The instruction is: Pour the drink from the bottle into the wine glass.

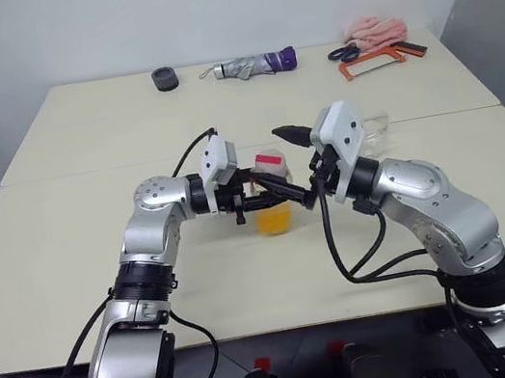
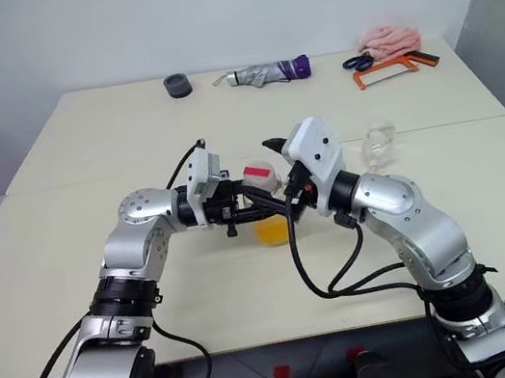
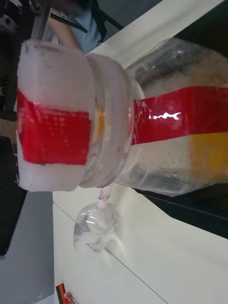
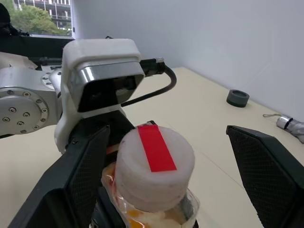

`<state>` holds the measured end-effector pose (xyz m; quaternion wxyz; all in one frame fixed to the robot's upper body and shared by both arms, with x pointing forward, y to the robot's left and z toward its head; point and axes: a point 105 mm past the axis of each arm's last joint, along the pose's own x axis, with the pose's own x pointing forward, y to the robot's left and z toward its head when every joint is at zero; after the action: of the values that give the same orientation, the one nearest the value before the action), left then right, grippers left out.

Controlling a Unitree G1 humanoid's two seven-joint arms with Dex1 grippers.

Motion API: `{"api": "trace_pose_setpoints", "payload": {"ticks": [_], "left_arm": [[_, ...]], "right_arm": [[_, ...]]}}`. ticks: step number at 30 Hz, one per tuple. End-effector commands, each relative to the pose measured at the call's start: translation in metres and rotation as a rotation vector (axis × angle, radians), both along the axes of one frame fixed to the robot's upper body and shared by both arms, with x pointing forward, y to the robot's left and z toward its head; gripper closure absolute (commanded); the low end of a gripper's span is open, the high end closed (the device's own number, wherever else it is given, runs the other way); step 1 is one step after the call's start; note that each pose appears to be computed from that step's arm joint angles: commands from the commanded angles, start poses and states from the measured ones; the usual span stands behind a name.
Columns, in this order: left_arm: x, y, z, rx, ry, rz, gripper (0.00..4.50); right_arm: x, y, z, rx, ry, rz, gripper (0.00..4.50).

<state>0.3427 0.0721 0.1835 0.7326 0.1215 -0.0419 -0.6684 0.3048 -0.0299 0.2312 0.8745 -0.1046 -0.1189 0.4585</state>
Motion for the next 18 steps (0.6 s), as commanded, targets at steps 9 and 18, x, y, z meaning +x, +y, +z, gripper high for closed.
{"api": "trace_pose_setpoints", "payload": {"ticks": [9, 18], "left_arm": [[-0.002, -0.001, 0.014, -0.015, -0.058, -0.017, 2.73], [-0.002, 0.000, 0.013, -0.013, -0.059, -0.011, 2.73]], "right_arm": [[-0.001, -0.012, 0.004, 0.019, 0.004, -0.025, 0.32], [0.000, -0.017, 0.007, 0.050, 0.016, -0.036, 0.32]]}}
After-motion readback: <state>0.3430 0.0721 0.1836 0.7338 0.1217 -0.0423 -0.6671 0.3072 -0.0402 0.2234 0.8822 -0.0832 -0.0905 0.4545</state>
